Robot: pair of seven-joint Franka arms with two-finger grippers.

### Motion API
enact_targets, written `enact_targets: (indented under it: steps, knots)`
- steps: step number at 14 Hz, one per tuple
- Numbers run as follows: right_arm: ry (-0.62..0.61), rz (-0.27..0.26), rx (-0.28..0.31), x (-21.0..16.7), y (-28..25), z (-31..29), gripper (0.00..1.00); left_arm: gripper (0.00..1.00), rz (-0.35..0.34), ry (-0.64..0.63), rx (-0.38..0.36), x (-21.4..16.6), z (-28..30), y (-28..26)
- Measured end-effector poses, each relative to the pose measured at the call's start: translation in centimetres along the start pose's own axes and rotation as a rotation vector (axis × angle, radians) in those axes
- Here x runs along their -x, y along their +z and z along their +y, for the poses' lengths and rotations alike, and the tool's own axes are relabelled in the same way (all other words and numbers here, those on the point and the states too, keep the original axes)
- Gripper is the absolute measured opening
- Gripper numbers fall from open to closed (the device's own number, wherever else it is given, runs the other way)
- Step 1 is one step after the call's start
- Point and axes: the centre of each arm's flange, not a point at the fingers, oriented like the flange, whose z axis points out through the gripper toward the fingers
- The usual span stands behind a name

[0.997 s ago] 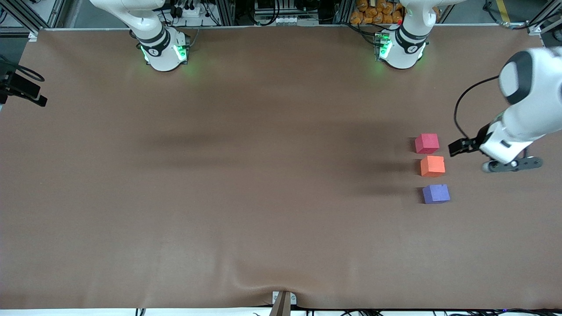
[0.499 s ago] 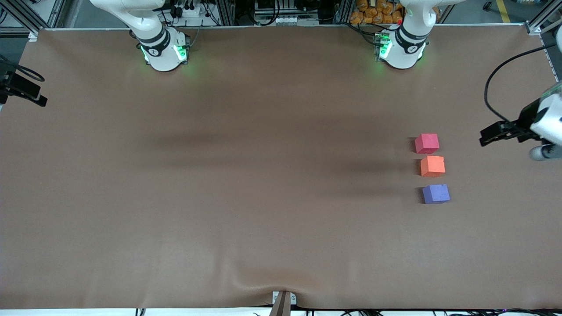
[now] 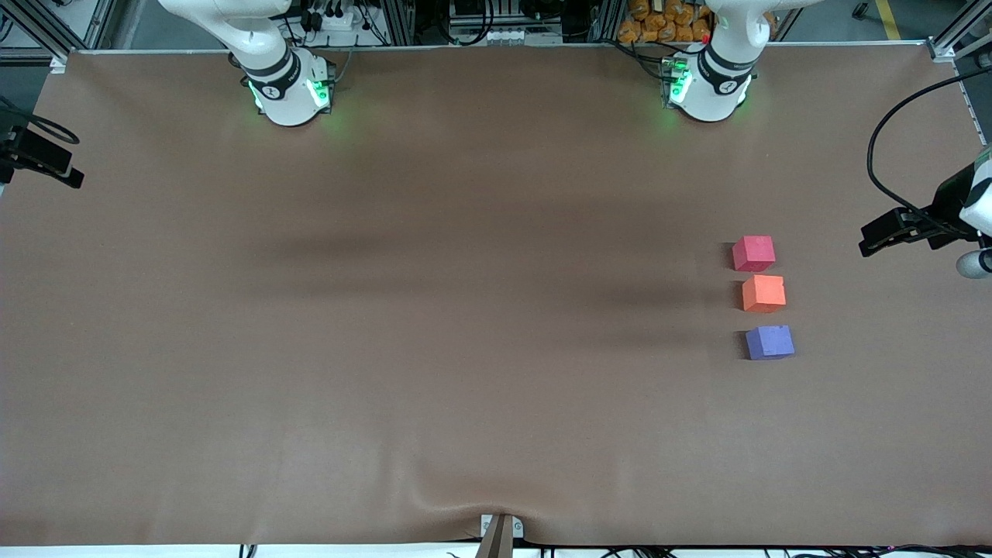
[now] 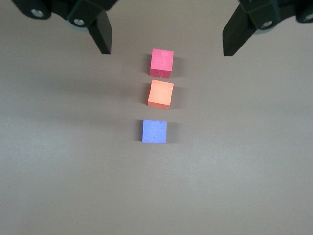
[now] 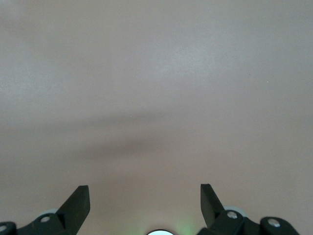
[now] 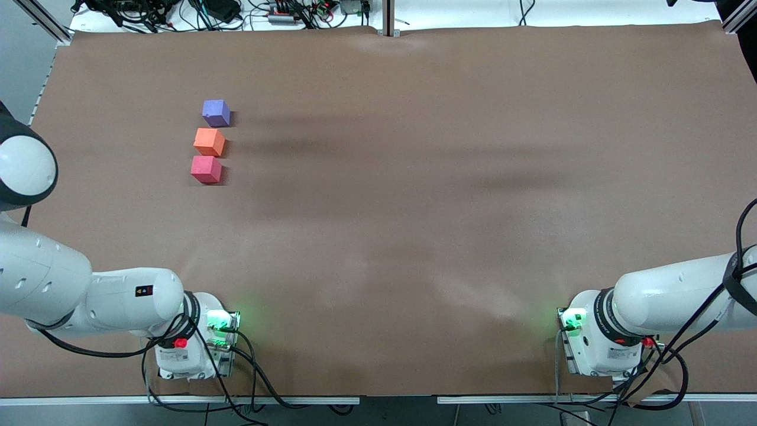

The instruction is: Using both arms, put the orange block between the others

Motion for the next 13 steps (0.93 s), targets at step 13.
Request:
enact_targets:
  steps: [13]
  knots:
    - [0.000,0.000,0.000,0.0,0.0,0.0,1.00,1.00,0.031,0.011,0.020,2.1,0.9,-4.8]
